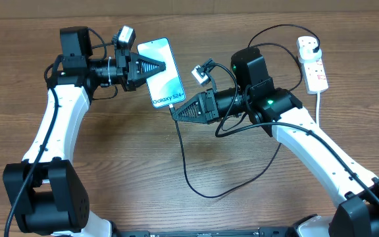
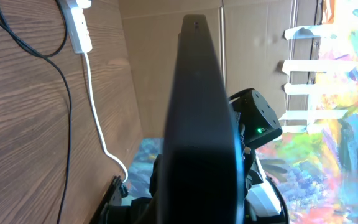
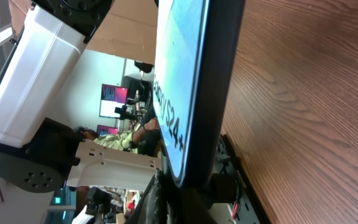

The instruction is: Plug charger to phone and switch on socket

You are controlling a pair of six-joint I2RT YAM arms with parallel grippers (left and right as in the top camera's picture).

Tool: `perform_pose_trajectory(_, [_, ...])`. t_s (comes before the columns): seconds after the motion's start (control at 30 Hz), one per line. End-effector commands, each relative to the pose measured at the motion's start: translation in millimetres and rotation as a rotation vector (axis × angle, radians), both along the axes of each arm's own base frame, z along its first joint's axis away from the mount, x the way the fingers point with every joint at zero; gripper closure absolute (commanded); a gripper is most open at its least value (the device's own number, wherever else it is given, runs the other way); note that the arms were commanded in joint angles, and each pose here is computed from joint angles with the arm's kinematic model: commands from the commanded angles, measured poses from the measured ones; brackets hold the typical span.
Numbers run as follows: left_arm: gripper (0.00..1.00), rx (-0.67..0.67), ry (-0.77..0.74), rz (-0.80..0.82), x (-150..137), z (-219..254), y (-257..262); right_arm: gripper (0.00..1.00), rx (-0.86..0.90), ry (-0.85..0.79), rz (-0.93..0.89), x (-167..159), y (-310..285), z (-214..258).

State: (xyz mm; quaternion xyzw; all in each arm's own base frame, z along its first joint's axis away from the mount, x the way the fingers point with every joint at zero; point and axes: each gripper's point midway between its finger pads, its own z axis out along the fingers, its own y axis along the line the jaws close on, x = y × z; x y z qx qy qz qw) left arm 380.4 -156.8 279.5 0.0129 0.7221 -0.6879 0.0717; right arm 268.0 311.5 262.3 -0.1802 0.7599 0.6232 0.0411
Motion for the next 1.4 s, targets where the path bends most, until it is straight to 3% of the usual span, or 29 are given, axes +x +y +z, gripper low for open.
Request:
perform_pose_trajectory(0.0, [0.96,-0.048,-0.018,-0.070,-11.3,14.4,-6.8,0.96,-0.004,-0.035,-0.029,5.9,0.3,8.6])
perform_pose_trajectory(1.37, [0.96,-0.007,-0.042,-0.002,1.5,9.2,2.4,0.96,0.001,-0.005,-0.002,-1.1,-0.5,8.4])
